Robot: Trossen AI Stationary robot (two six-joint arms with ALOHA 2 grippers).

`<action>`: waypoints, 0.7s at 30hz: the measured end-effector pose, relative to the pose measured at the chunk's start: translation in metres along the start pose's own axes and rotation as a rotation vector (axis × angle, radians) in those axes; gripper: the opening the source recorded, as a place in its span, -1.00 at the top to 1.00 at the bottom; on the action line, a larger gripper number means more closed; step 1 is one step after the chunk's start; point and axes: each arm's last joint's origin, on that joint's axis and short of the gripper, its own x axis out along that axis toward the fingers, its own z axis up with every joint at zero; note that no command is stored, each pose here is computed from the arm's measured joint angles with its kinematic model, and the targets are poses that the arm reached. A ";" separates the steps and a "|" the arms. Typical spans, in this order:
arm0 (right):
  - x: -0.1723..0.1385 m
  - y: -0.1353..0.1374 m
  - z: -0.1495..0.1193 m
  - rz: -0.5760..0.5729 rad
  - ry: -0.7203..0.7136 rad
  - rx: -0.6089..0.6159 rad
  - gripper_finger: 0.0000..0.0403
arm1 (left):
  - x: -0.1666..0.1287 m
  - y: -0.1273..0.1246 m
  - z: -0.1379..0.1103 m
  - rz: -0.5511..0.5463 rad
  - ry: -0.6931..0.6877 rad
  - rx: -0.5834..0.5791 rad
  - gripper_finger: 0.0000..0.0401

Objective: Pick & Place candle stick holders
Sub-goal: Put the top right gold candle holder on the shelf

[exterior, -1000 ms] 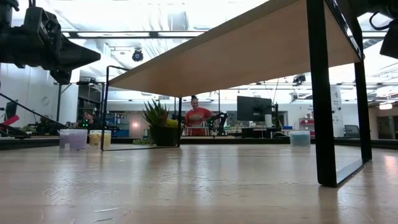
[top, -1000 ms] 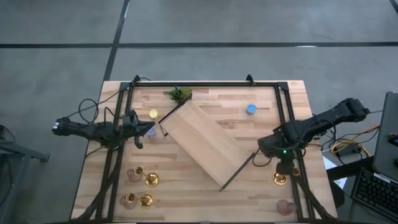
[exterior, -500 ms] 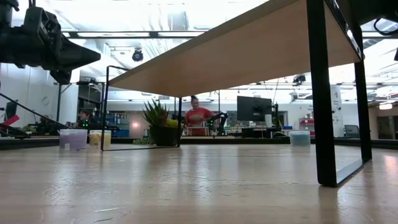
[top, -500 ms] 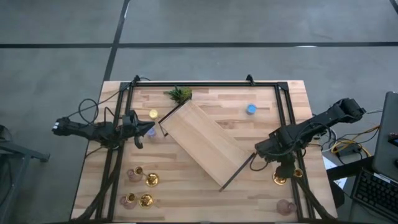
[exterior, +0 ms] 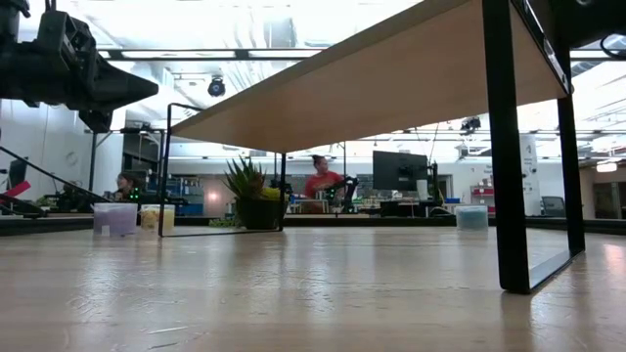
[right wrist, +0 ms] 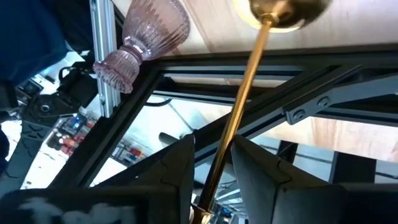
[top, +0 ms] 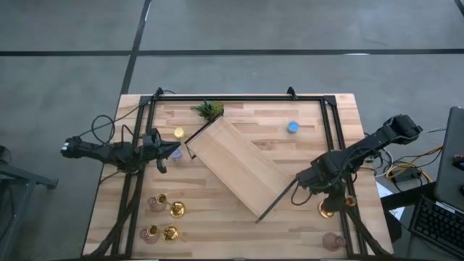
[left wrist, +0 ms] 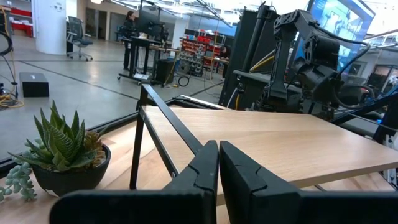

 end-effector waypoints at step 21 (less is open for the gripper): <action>-0.012 -0.004 -0.014 -0.258 -0.048 0.008 0.93 | 0.000 0.000 0.000 0.000 0.000 0.000 0.91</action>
